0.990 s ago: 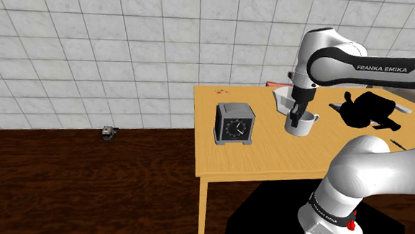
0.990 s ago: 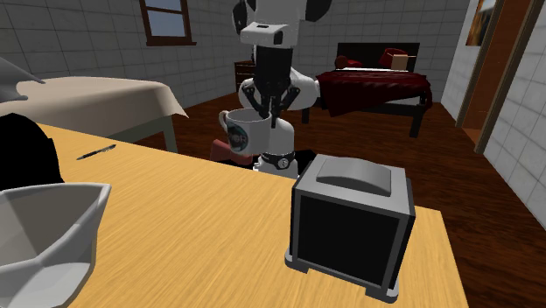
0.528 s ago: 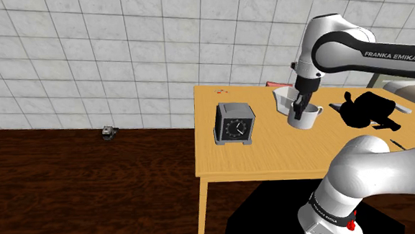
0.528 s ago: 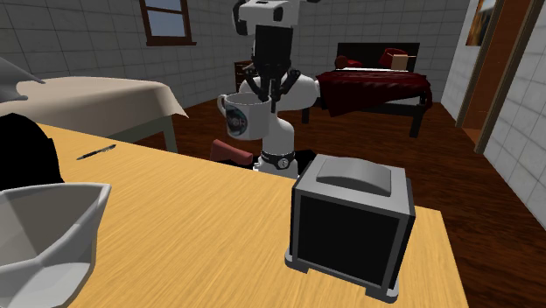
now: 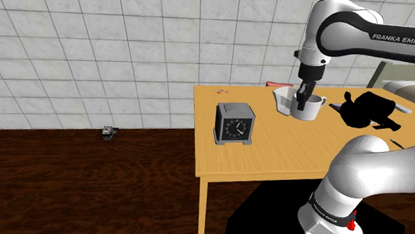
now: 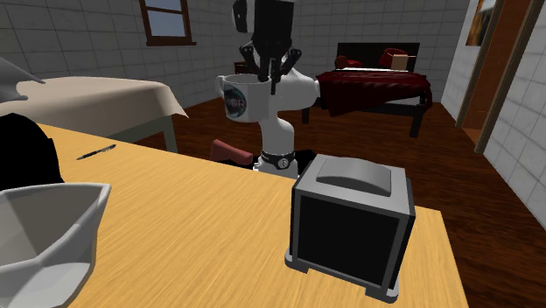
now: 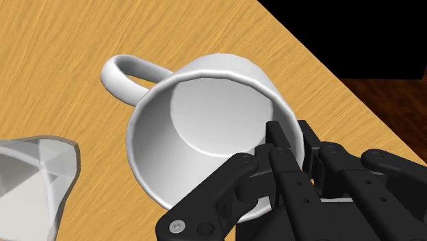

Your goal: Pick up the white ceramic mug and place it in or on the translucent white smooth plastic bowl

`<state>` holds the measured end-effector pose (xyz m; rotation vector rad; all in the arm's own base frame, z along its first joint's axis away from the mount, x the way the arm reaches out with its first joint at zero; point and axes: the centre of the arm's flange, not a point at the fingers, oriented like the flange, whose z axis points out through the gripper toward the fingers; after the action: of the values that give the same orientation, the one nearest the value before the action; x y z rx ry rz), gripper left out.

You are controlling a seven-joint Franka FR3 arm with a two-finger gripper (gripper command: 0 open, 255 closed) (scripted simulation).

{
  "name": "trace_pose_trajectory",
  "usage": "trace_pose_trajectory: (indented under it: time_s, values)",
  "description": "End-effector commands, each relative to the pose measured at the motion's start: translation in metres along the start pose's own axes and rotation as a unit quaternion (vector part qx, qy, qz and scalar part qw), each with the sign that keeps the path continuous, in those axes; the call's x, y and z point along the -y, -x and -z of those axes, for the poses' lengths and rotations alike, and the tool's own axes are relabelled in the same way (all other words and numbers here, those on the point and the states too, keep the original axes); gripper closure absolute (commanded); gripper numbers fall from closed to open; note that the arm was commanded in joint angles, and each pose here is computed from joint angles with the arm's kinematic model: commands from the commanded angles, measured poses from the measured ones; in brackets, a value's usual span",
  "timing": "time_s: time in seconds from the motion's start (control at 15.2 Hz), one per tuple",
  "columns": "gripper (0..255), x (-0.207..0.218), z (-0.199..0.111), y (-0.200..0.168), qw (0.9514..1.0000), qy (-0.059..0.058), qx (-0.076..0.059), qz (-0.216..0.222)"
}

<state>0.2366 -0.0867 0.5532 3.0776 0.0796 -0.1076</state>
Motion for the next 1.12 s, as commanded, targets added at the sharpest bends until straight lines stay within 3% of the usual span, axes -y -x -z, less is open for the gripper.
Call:
trace_pose_trajectory:
  time_s: [0.0, 1.06]
  values:
    - [255, -0.012, 0.005, -0.004, 1.0000, 0.000, 0.000, 0.000]
    - [255, -0.210, 0.011, -0.079, 1.0000, 0.000, 0.000, 0.000]
